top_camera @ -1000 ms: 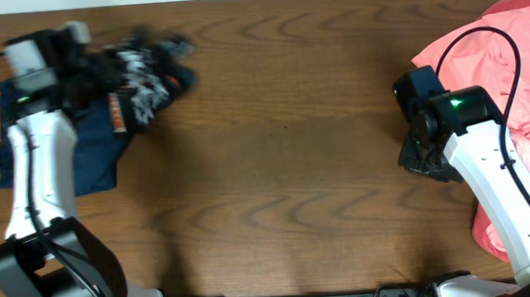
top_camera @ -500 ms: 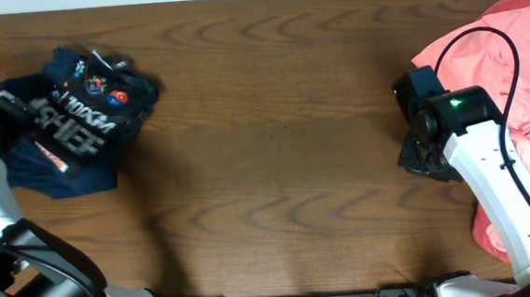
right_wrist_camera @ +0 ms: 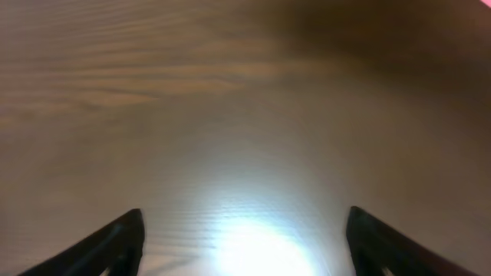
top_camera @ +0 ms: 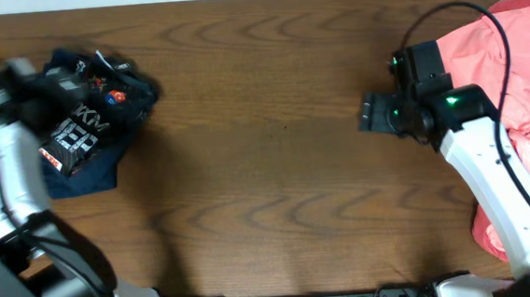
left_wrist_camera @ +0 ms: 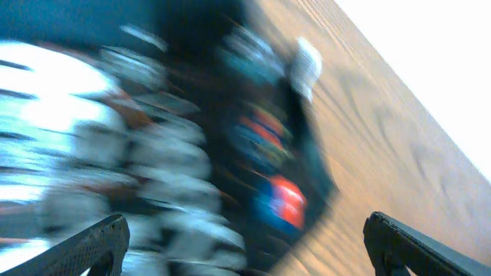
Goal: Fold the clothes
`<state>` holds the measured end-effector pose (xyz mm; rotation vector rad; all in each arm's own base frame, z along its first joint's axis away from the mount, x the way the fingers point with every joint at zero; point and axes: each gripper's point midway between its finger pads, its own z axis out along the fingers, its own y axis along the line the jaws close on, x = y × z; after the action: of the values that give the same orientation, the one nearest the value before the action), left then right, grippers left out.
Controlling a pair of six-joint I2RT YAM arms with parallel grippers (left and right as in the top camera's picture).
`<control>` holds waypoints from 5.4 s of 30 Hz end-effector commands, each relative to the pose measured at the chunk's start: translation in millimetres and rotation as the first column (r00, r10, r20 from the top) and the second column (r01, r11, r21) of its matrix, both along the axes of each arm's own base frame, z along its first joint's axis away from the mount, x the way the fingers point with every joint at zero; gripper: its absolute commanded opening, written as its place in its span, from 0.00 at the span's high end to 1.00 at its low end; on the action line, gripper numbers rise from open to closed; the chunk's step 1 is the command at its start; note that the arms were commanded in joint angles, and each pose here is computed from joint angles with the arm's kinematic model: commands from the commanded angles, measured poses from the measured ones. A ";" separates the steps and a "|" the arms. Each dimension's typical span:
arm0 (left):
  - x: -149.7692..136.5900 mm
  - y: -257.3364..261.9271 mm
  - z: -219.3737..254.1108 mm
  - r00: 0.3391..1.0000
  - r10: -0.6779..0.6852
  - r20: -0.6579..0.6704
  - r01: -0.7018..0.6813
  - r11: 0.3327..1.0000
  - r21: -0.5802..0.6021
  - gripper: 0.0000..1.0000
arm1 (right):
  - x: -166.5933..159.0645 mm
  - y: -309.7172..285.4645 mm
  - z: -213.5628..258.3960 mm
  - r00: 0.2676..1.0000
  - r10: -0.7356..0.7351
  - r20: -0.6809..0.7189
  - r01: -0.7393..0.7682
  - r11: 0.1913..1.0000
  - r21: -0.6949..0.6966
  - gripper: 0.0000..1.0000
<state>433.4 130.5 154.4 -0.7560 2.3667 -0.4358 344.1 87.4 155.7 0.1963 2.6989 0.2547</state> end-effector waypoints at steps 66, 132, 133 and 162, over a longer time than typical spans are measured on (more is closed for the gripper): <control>-285.4 -171.3 131.7 0.678 -0.439 0.589 0.214 0.885 0.413 0.02 | -188.8 -85.4 35.3 0.836 -0.149 0.529 0.174 0.985 0.002 0.01; -248.3 -118.0 27.0 0.870 -0.214 0.444 -0.024 0.881 0.473 0.02 | -98.4 -69.6 0.7 0.477 0.176 0.861 0.066 0.970 -0.235 0.01; -241.8 -118.1 21.4 0.866 -0.213 0.452 -0.030 0.881 0.473 0.02 | -98.4 -69.6 0.7 0.477 0.176 0.861 0.066 0.970 -0.235 0.01; -189.7 -125.7 -17.2 0.753 -0.221 0.620 -0.097 0.895 0.436 0.02 | -98.4 -69.6 0.7 0.477 0.176 0.861 0.066 0.970 -0.235 0.01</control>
<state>243.4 3.8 155.1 -0.2310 1.6699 -0.1431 245.7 20.2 157.2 -0.0942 1.6423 0.0277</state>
